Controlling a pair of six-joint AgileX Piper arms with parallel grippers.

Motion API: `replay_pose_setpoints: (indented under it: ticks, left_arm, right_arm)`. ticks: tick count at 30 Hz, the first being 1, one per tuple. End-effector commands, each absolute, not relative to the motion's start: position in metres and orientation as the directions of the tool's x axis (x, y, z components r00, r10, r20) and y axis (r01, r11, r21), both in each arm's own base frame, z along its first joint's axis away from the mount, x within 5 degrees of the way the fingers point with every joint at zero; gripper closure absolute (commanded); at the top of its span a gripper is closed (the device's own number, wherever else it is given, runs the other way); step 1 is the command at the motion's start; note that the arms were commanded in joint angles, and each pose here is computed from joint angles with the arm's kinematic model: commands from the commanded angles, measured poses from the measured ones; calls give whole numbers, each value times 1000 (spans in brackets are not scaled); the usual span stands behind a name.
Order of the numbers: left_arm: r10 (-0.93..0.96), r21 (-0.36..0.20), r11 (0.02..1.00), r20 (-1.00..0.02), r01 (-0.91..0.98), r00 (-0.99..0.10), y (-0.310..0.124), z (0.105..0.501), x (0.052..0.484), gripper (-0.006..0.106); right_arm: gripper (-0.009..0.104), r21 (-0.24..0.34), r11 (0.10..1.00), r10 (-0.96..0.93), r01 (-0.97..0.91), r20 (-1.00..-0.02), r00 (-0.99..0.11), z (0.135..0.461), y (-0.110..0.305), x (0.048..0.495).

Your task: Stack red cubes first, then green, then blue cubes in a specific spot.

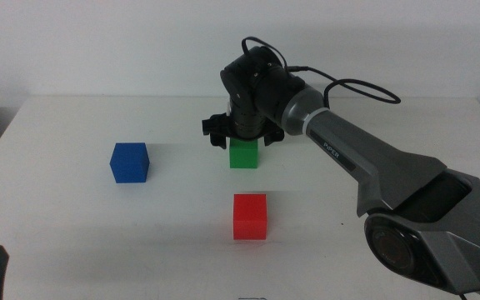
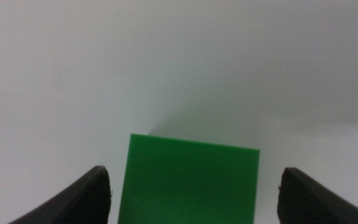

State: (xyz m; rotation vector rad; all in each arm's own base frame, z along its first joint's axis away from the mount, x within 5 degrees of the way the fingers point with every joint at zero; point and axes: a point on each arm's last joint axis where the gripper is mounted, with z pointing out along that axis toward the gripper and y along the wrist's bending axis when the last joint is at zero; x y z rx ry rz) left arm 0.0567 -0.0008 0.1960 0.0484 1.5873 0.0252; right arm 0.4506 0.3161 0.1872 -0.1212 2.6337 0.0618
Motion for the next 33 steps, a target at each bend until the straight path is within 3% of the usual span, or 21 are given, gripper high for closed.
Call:
replay_pose_setpoints:
  ticks: [1, 4, 6, 13, 20, 22, 28, 30, 33]
  left_arm:
    - [27, 28, 1000, -995, 14, 95, -1, 206, 55, 7]
    - [27, 28, 1000, -995, 14, 95, -1, 206, 55, 7]
    - [27, 28, 1000, -995, 14, 95, -1, 206, 55, 7]
    - [27, 28, 1000, -995, 14, 95, -1, 206, 55, 7]
    - [27, 28, 1000, -995, 14, 95, -1, 206, 55, 7]
    - [27, 28, 1000, -995, 14, 95, -1, 206, 55, 7]
    - [27, 28, 1000, -995, 14, 95, -1, 206, 55, 7]
    - [27, 28, 1000, -995, 14, 95, -1, 206, 55, 7]
    - [27, 28, 1000, -995, 14, 95, -1, 206, 55, 7]
  right_arm:
    - [2, 62, 991, -59, -119, -592, -804, 236, 314, 449]
    - [9, 61, 991, -62, -121, -593, -803, 232, 315, 451]
    - [19, 60, 991, -64, -123, -593, -803, 228, 316, 452]
    - [97, 86, 989, -51, -122, -573, -818, 236, 316, 448]
    - [96, 11, 988, -120, -153, -561, -819, 289, 317, 411]
    - [96, 14, 983, -139, -182, -588, -797, 312, 320, 395]
    - [96, -24, 993, -106, -115, -601, -792, 342, 308, 355]
    - [96, -24, 996, -85, -88, -596, -799, 342, 299, 339]
    - [96, 32, 996, -44, -82, -631, -774, 341, 289, 319]
